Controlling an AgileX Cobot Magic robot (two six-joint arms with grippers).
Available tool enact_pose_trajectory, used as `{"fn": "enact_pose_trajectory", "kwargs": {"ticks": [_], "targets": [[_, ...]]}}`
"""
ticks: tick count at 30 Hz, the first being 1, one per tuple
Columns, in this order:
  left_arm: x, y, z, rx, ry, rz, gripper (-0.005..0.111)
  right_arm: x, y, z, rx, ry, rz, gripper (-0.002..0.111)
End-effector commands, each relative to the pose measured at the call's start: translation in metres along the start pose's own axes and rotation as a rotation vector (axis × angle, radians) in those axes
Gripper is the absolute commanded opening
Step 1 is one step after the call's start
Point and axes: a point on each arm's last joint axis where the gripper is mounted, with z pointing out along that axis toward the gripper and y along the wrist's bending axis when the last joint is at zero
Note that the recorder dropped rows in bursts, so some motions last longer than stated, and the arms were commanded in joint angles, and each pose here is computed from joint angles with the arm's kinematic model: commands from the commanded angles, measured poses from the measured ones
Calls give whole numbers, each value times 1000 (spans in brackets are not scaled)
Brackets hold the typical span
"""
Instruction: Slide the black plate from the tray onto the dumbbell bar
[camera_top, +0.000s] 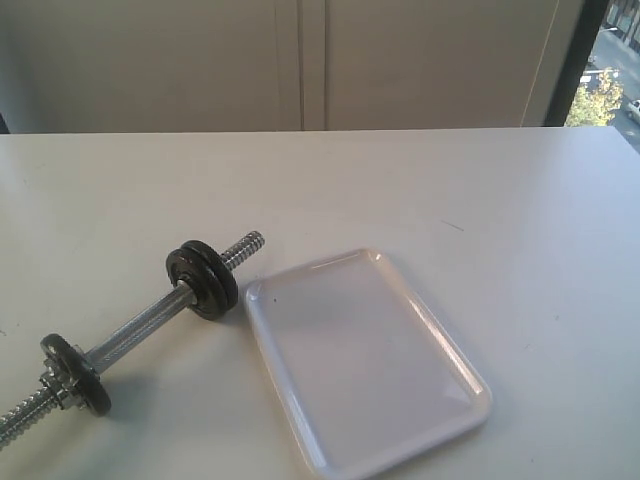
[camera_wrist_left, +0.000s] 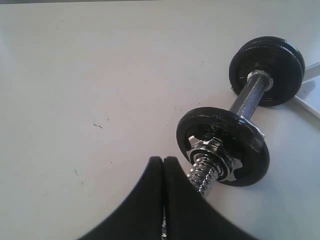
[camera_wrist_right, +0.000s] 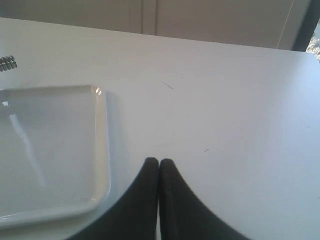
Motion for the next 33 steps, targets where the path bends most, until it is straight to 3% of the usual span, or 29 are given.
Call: {"fn": "enact_pose_trajectory", "kwargs": {"ticks": [1, 11, 33], "targets": [[1, 0, 0, 0, -3, -11, 0, 0, -2, 0, 28, -16, 15, 0], [1, 0, 0, 0, -3, -11, 0, -1, -9, -1, 127, -20, 9, 0], [1, 0, 0, 0, -3, -11, 0, -3, -11, -1, 161, -45, 3, 0]]}}
